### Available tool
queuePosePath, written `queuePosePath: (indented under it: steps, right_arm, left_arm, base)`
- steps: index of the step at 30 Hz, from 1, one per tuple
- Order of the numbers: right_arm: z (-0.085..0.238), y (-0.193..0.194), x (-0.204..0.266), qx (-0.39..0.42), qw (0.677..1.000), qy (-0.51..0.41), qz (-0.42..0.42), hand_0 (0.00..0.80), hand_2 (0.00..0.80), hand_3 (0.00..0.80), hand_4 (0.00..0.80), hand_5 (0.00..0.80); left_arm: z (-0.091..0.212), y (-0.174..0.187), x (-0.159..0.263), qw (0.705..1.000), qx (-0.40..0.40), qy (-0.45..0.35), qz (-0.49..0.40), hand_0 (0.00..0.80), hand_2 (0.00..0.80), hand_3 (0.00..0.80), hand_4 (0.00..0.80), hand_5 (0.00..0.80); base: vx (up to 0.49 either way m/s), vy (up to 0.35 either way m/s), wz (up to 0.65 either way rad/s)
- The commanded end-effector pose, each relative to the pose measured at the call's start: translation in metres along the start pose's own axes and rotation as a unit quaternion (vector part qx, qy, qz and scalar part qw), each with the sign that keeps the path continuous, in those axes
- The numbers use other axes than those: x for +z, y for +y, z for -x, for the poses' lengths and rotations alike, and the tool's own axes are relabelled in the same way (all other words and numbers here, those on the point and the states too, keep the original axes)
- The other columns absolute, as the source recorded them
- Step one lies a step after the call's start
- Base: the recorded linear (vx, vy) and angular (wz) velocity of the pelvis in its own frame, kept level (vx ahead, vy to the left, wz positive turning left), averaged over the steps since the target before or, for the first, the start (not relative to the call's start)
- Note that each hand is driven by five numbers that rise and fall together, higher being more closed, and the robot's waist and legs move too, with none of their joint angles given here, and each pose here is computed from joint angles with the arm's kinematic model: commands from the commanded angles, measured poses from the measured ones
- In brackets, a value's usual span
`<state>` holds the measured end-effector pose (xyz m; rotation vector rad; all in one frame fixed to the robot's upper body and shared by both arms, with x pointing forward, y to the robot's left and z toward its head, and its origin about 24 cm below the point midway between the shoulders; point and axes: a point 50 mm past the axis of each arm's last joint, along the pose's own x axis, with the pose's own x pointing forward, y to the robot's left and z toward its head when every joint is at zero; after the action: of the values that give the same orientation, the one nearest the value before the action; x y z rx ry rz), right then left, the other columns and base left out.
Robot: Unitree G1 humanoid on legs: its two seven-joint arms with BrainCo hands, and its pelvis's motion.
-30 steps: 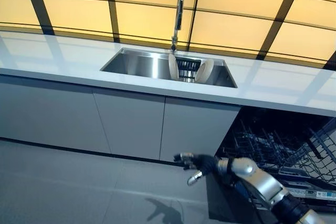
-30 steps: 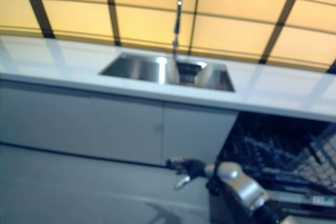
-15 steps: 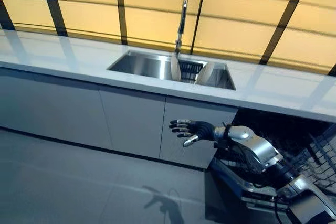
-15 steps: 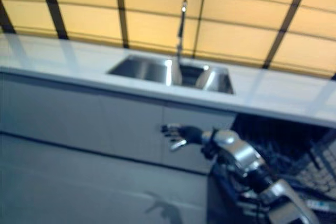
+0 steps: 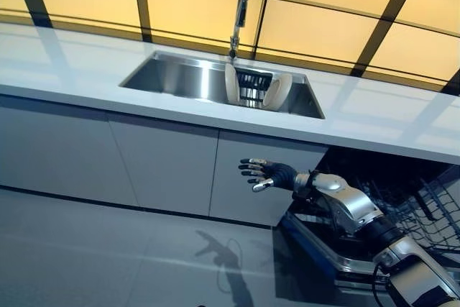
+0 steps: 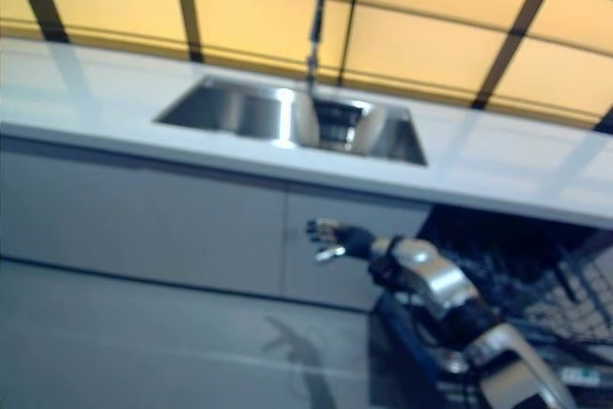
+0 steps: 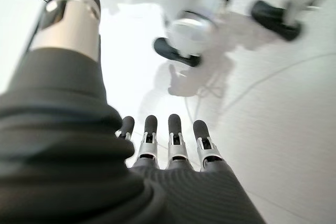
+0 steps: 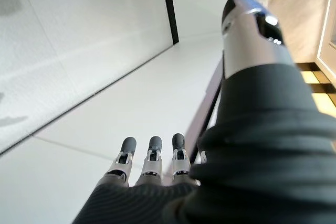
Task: Take plates into dishwasher
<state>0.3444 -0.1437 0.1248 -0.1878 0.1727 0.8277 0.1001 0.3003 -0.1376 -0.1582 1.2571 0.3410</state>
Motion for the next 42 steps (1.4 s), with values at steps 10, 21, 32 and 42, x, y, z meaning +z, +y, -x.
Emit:
queuePosePath:
  steps: [10, 21, 32, 42]
  right_arm:
    - [0.06, -0.08, 0.061, -0.211, 0.972, -0.107, 0.005, 0.0, 0.0, 0.0, 0.0, 0.0]
    - [0.128, -0.133, 0.106, -0.397, 0.913, -0.098, 0.004, 0.0, 0.0, 0.0, 0.0, 0.0]
    - [0.154, -0.154, 0.074, -0.483, 0.874, -0.009, -0.046, 0.0, 0.0, 0.0, 0.0, 0.0]
    - [0.163, -0.154, 0.057, -0.486, 0.872, 0.025, -0.059, 0.0, 0.0, 0.0, 0.0, 0.0]
  left_arm:
    - [0.004, 0.016, -0.048, 0.991, 0.021, 0.107, -0.079, 0.0, 0.0, 0.0, 0.0, 0.0]
    - [0.001, 0.006, -0.04, 0.995, 0.014, 0.092, -0.047, 0.0, 0.0, 0.0, 0.0, 0.0]
    - [-0.002, -0.013, -0.055, 0.993, -0.017, 0.112, -0.026, 0.0, 0.0, 0.0, 0.0, 0.0]
    - [-0.002, -0.012, -0.052, 0.993, -0.029, 0.103, -0.058, 0.0, 0.0, 0.0, 0.0, 0.0]
  base:
    - [0.268, 0.157, 0.26]
    - [0.347, -0.19, 0.58]
    - [0.121, -0.064, 0.0]
    - [0.091, -0.048, -0.06]
